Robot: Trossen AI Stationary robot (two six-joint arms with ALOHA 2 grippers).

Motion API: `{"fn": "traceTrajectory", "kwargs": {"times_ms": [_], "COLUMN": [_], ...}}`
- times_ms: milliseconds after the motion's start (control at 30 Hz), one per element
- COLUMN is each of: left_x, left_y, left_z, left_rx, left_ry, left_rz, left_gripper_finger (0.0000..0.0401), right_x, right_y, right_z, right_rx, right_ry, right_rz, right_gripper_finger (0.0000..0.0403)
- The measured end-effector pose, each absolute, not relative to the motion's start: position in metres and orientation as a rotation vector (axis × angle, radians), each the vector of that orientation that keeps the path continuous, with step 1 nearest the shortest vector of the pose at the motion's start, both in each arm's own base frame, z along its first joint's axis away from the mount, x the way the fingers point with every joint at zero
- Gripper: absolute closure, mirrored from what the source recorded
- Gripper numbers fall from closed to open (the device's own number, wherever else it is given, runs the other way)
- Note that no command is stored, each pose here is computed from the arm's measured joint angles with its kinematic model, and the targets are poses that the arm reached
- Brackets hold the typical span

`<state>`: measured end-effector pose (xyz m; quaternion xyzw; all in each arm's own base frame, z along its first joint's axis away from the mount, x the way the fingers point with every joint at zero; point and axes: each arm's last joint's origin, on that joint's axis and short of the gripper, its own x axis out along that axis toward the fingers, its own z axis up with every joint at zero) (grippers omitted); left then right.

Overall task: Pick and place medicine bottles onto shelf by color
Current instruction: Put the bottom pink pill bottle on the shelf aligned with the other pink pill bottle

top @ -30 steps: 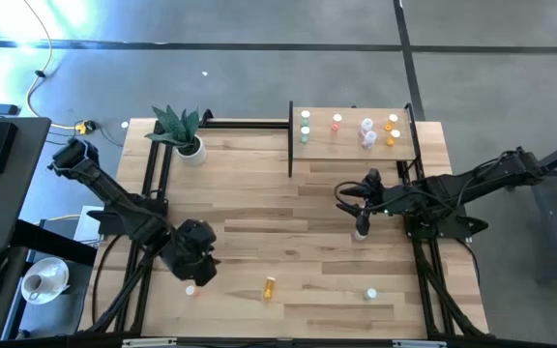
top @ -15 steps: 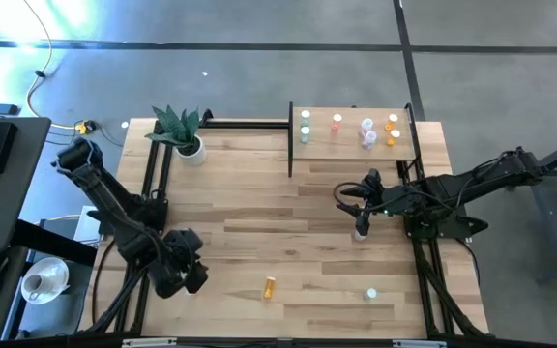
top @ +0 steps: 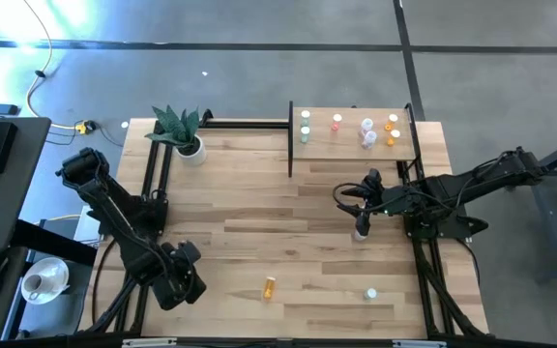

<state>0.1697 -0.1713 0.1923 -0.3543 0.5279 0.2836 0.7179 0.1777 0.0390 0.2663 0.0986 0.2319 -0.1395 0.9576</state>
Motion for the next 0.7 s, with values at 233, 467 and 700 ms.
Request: {"fn": "traceTrajectory", "kwargs": {"times_ms": [233,467,700], "left_x": [0.169,0.171,0.169], "left_y": [-0.178,-0.181,-0.187], "left_z": [0.191,0.191,0.192], "left_rx": [-0.8,-0.821,-0.833], "left_ry": [1.162,1.162,1.156], "left_rz": [0.591,0.573,0.524], "left_gripper_finger": [0.0186,0.0186,0.0186], "right_x": [0.178,0.178,0.178], "right_y": [0.039,0.039,0.039], "right_z": [0.266,0.266,0.266], "right_rx": [0.201,0.195,0.17], "right_ry": [0.469,0.471,0.469], "right_rz": [-0.283,-0.282,-0.292], "right_gripper_finger": [0.0205,0.0205,0.0205]}}
